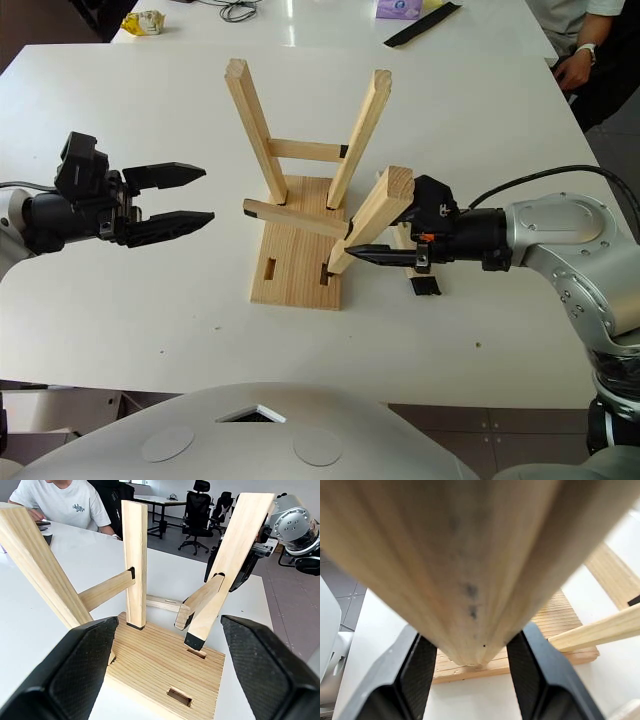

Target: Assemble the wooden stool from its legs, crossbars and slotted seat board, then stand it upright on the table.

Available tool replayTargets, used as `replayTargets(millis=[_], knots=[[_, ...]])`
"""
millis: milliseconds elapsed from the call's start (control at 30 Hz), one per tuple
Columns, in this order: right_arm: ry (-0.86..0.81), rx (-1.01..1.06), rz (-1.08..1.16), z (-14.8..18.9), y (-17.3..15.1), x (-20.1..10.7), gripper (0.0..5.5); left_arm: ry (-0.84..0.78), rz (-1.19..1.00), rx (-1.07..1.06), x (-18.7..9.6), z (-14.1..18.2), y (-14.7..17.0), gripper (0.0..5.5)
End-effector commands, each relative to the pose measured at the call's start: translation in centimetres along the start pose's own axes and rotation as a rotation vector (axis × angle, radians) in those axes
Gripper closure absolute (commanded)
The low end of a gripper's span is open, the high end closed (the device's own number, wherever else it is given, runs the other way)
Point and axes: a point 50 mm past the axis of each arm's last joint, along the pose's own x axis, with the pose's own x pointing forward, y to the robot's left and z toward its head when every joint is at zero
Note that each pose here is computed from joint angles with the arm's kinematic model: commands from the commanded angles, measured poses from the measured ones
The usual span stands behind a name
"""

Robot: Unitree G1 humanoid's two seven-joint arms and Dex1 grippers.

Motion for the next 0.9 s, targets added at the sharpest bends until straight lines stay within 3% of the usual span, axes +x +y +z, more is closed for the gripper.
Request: replayTargets(millis=[33, 300, 900], knots=[[-0.006, -0.005, 0.009, -0.2, 0.1, 0.1, 3.5, -0.003, 0.011, 0.016, -0.3, 0.4, 0.3, 1.69], [-0.029, -0.009, 0.04, 0.1, 0.9, 0.5, 3.5, -0.033, 0.12, 0.007, -1.4, 0.9, 2.2, 1.69], [0.056, -0.057, 0.047, -2.2, 1.2, 1.1, 3.5, -0.042, 0.117, 0.008, -0.9, 1.3, 2.8, 1.69]])
